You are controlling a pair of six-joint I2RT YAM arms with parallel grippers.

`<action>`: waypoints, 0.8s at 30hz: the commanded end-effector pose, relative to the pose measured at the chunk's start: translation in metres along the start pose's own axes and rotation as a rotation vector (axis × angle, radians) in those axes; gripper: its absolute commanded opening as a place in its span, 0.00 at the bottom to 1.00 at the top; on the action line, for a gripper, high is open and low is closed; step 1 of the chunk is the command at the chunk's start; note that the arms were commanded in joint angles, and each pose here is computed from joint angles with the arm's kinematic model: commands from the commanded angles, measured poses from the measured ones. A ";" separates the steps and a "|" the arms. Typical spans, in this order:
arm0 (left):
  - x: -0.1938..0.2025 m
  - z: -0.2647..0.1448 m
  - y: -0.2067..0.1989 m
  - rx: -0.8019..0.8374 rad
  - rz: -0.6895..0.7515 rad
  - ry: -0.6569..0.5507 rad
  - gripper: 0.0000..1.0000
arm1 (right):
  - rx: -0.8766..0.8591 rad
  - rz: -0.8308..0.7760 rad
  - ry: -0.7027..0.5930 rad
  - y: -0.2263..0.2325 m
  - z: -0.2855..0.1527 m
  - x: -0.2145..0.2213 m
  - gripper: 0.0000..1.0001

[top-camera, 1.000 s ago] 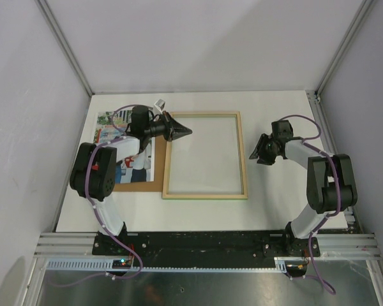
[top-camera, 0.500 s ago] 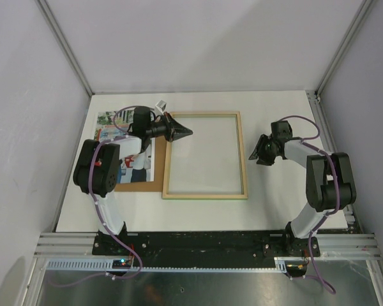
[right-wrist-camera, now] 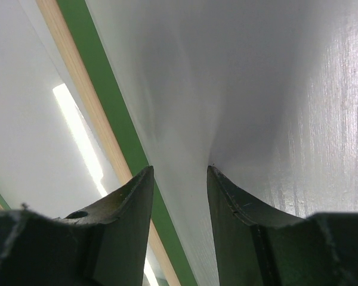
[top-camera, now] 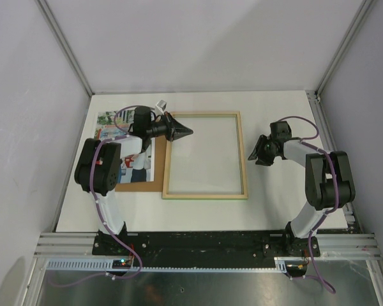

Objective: Put the photo into the frame
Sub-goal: Place the glass panel in the frame body.

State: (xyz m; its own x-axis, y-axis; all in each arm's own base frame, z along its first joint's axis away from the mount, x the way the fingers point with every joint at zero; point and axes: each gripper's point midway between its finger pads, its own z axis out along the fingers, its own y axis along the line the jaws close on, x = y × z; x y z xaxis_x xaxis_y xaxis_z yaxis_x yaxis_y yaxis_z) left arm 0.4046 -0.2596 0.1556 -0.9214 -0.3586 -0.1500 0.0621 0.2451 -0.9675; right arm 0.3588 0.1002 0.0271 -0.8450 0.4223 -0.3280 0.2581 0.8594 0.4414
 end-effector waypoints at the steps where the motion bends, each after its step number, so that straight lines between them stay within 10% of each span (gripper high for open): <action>1: -0.001 0.002 -0.014 0.049 0.048 0.012 0.00 | -0.011 -0.016 -0.003 0.003 0.004 -0.001 0.45; 24: 0.006 0.005 0.005 0.031 0.007 0.044 0.00 | -0.008 -0.020 0.003 0.002 0.006 0.002 0.45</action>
State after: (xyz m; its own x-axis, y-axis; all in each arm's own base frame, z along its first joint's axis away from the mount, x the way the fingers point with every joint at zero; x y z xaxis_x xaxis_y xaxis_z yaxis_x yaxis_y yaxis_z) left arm 0.4062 -0.2603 0.1418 -0.9263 -0.3521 -0.1338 0.0463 0.2462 -0.9681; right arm 0.3599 0.1037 0.0270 -0.8469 0.4152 -0.3322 0.2468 0.8603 0.4461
